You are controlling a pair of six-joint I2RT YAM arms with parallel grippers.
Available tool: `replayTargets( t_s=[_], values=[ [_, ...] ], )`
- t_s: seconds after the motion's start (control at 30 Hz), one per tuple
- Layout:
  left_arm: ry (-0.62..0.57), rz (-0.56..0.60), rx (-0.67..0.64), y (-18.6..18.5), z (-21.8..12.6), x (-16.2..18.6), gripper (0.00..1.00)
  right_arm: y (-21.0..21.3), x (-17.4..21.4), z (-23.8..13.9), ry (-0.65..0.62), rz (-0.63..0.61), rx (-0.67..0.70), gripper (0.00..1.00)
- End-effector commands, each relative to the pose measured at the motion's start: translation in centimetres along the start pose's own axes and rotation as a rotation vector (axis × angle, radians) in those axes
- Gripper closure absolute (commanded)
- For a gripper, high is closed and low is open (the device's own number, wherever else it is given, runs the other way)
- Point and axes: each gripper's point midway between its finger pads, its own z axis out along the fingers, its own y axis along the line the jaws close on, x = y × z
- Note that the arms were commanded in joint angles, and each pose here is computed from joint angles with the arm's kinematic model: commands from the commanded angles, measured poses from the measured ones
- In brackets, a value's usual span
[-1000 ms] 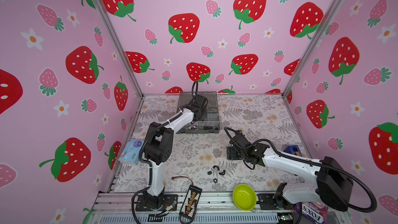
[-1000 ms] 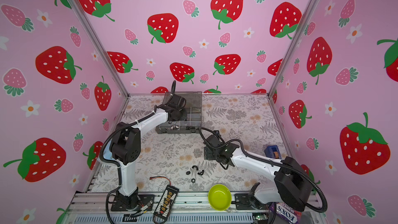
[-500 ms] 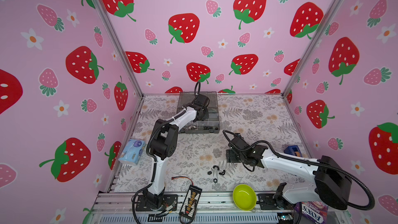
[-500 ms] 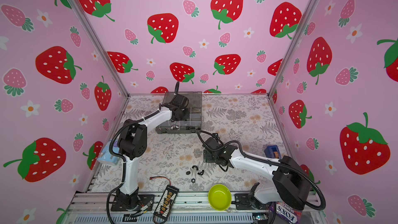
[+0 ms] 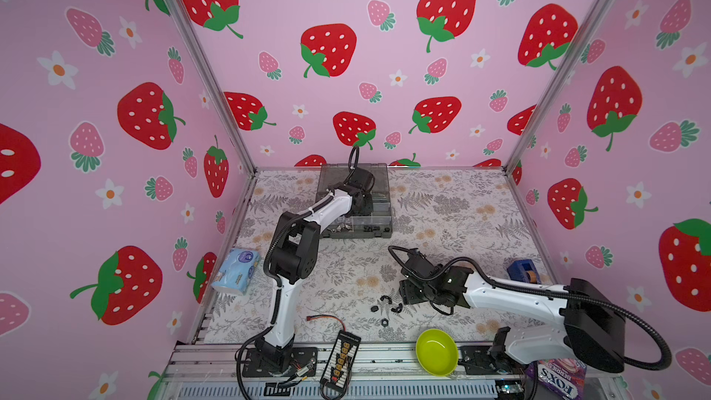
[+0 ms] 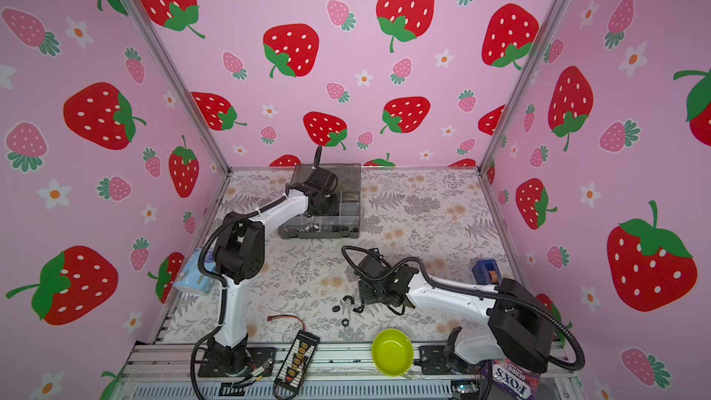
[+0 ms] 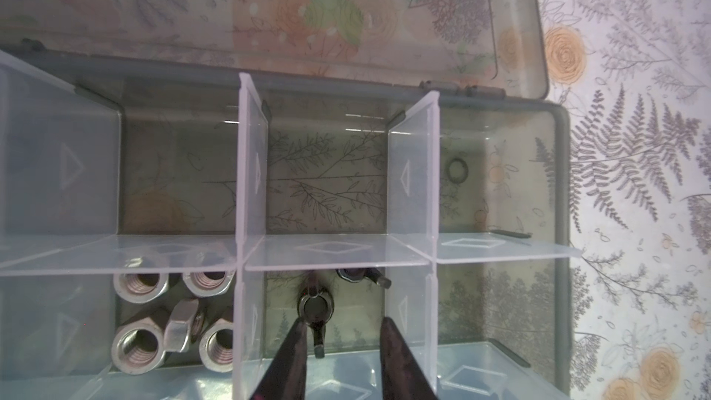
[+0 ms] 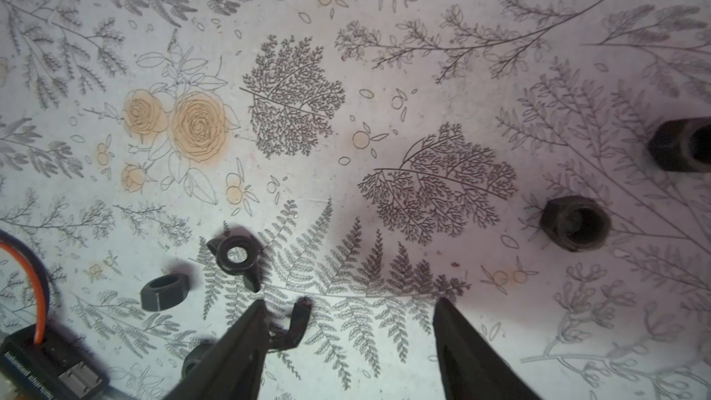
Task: Sort the screws and nuts into containers
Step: 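Open the left gripper to drop the wing nut while the right gripper lowers to another, then close the right gripper on a black wing nut while the left arm draws back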
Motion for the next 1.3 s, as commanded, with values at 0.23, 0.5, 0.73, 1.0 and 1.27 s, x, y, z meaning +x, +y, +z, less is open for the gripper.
replayTargets(
  t_s=[0.23, 0.5, 0.73, 1.0, 1.27],
  values=[
    [-0.111, -0.033, 0.09, -0.5, -9.0, -1.2, 0.46, 1.3, 4.8, 0.8, 0.14, -0.163, 0.03, 0.36],
    [-0.184, -0.079, 0.114, 0.9, -14.4, 0.2, 0.15, 1.3, 6.2, 2.6, 0.187, -0.208, 0.073, 0.35],
    [-0.246, -0.12, 0.107, 2.6, -17.2, 1.4, 0.01, 0.3, 4.5, 3.1, 0.144, -0.228, 0.18, 0.34],
    [-0.268, -0.142, 0.104, 3.4, -17.8, 2.3, 0.01, 0.2, 3.6, 3.2, 0.13, -0.186, 0.176, 0.43],
    [-0.276, -0.154, 0.089, 3.8, -18.0, 2.3, 0.01, -0.2, 3.5, 3.5, 0.137, -0.176, 0.179, 0.63]
  ],
)
